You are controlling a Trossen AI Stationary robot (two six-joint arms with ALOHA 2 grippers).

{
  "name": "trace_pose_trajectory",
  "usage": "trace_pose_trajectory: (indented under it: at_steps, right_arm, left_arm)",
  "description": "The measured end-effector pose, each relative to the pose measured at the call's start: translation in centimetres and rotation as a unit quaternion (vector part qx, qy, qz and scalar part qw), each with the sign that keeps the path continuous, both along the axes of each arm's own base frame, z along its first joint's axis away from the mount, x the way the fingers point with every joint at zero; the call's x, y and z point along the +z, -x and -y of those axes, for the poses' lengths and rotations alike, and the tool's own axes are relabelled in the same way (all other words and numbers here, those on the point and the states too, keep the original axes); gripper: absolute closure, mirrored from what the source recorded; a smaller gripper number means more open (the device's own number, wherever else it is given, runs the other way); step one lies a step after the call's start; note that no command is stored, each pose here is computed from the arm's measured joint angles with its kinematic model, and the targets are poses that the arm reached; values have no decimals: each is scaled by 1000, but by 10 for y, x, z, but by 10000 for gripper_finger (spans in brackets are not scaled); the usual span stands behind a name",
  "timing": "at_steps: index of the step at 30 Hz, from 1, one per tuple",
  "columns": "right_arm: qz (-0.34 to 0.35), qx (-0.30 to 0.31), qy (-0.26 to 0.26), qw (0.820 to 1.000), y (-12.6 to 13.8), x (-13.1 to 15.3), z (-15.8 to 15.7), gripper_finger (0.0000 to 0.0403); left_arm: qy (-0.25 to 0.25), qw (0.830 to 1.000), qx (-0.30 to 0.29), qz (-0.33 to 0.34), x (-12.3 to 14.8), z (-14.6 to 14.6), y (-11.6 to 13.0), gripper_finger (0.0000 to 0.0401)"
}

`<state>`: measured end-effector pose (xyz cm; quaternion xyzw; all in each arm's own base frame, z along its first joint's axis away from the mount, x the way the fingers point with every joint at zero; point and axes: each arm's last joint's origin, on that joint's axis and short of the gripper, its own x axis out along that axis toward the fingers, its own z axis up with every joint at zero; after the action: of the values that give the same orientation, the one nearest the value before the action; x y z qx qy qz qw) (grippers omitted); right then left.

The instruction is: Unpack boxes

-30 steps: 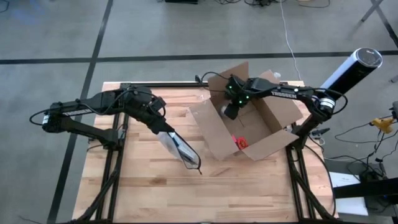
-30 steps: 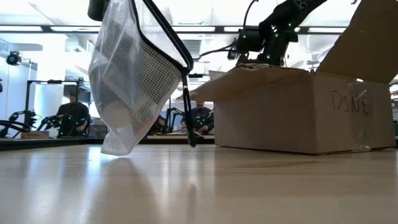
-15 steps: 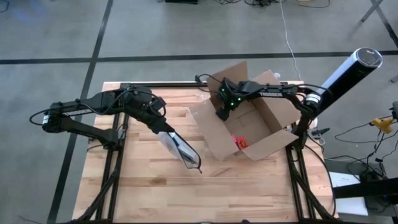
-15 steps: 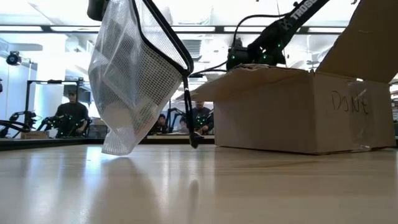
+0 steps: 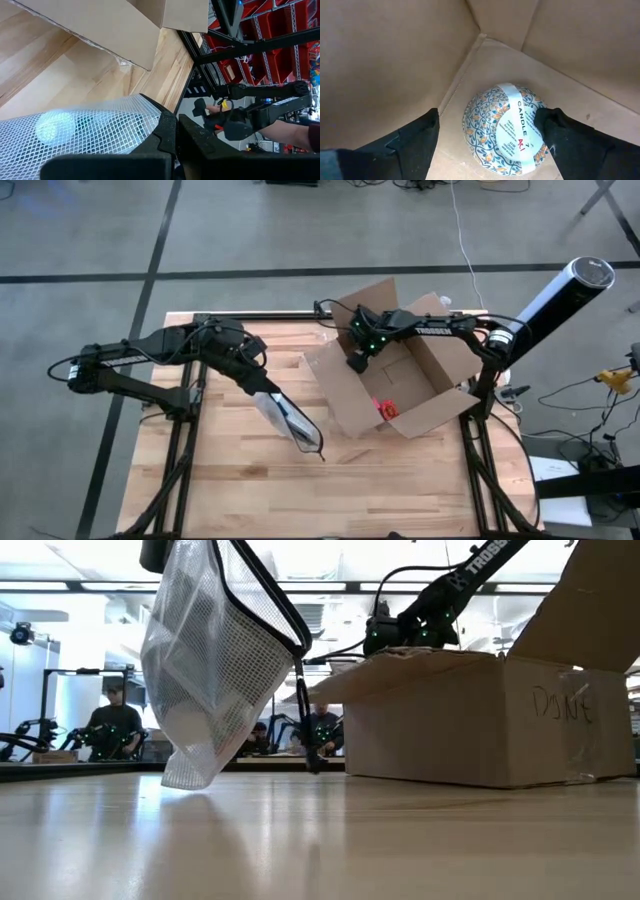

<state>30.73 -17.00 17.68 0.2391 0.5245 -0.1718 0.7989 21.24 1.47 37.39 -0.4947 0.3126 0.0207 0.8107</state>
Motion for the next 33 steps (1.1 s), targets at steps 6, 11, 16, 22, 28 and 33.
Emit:
trace_pose_trajectory:
  at_steps: [6, 11, 16, 22, 28, 33]
  right_arm:
    - [16, -11, -3, 1000, 6, 15, -4, 92]
    - [14, -10, -2, 1000, 7, 16, -4, 99]
    - [-1, -11, 2, 1000, 9, 15, -5, 100]
    - [-27, -21, 21, 999, 12, 15, -4, 79]
    - [-33, -25, 15, 999, 14, 15, -4, 40]
    - [-36, -29, 13, 999, 14, 15, -5, 11]
  left_arm:
    - [0, 1000, 0, 0, 0, 0, 0, 401]
    - [0, 1000, 0, 0, 0, 0, 0, 401]
    - [0, 1000, 0, 0, 0, 0, 0, 401]
    - [0, 1000, 0, 0, 0, 0, 0, 401]
    - [1, 1000, 1, 0, 0, 0, 0, 401]
    - [2, 1000, -1, 0, 0, 0, 0, 401]
